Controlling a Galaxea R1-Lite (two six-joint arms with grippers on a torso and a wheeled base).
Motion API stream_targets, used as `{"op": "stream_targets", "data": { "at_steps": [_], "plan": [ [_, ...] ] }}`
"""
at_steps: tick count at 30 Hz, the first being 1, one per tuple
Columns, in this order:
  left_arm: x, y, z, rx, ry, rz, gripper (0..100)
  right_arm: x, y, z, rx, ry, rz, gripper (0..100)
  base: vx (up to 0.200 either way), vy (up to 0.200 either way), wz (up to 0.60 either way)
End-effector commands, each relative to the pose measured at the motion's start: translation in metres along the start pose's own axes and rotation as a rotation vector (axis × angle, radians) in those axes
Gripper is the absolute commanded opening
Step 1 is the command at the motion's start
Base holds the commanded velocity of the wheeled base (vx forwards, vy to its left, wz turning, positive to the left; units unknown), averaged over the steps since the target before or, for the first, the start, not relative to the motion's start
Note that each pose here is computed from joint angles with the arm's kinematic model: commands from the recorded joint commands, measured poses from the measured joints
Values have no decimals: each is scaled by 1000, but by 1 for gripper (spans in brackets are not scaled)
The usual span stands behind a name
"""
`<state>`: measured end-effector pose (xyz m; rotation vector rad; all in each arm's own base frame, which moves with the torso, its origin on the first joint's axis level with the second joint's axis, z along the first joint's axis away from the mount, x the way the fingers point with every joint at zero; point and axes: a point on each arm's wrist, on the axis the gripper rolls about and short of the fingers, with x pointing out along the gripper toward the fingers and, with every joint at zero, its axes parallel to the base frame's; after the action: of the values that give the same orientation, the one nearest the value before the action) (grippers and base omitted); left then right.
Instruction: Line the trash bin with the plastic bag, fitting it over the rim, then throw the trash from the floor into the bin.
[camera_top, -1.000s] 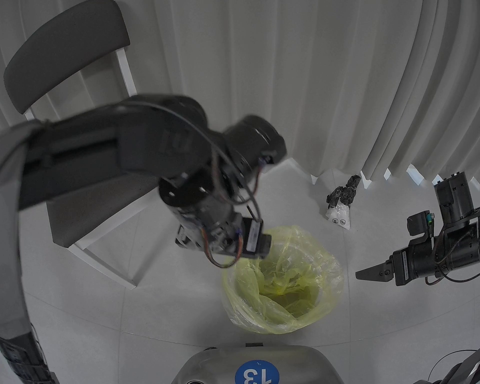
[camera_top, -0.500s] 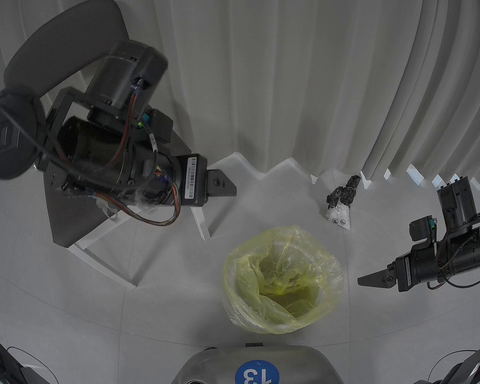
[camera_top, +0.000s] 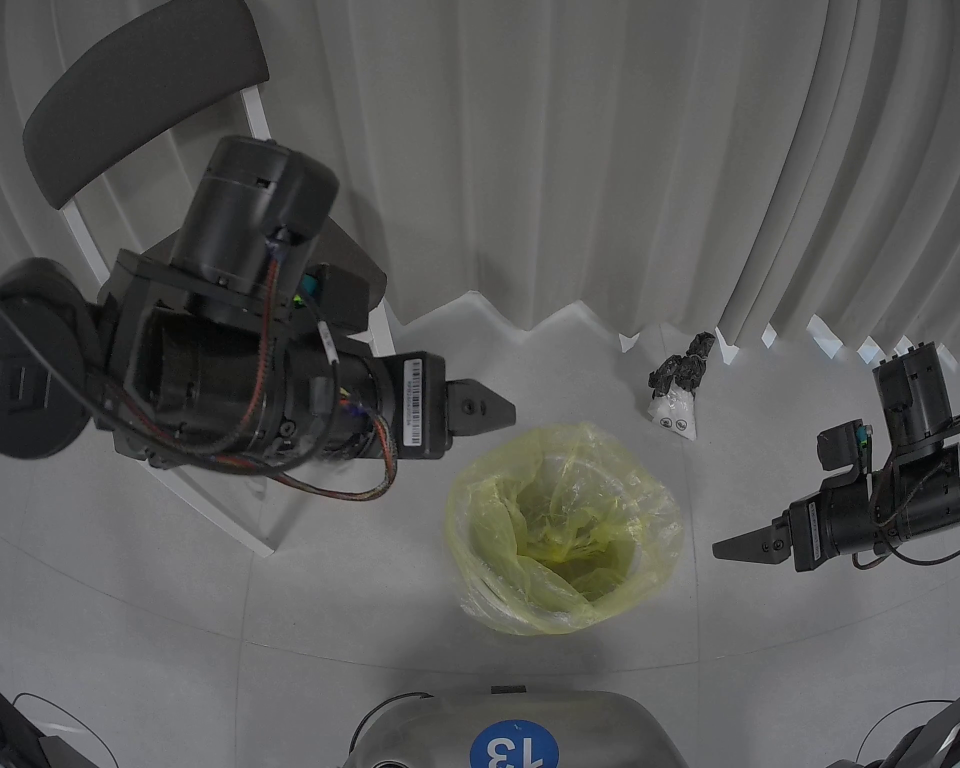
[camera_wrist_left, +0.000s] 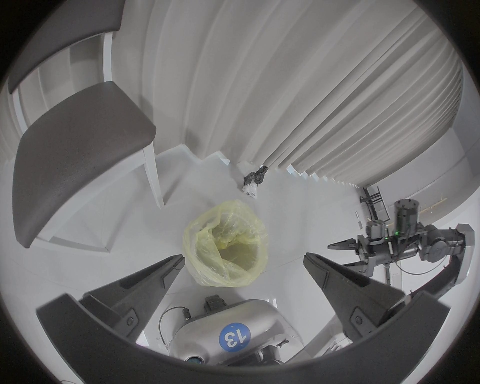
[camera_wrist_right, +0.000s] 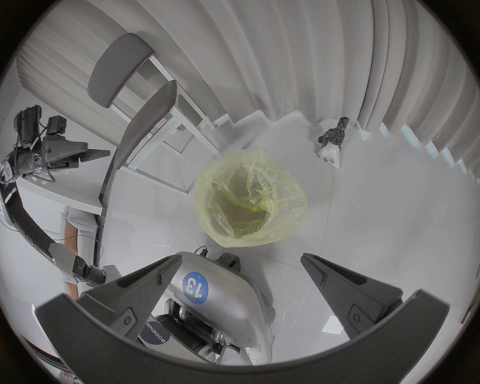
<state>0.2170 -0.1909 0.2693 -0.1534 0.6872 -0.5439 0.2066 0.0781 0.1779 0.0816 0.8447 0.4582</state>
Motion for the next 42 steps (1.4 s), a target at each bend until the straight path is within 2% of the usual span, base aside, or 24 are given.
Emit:
{"op": "stream_targets", "data": {
  "at_steps": [1,4,9,14,18,22,30,42],
  "plan": [
    [28,0,-5,2,48,33,100,0,1,4,-3,-10,3,100,0,0,0],
    [56,3,-15,5,100,82,100,6,0,7,-6,-2,10,100,0,0,0],
    [97,8,-25,-3,126,115,100,9,1,13,-10,-4,22,100,0,0,0],
    [140,11,-33,-22,90,109,100,13,2,12,-13,8,26,100,0,0,0],
    [169,16,-41,1,76,109,100,15,2,13,-12,11,25,100,0,0,0],
    [182,33,-43,30,84,143,100,18,1,15,-14,-7,26,100,0,0,0],
    [206,56,-42,74,24,151,100,22,0,15,-17,-9,27,100,0,0,0],
    [218,54,-51,127,42,156,100,20,0,15,-17,-15,29,100,0,0,0]
  ]
}}
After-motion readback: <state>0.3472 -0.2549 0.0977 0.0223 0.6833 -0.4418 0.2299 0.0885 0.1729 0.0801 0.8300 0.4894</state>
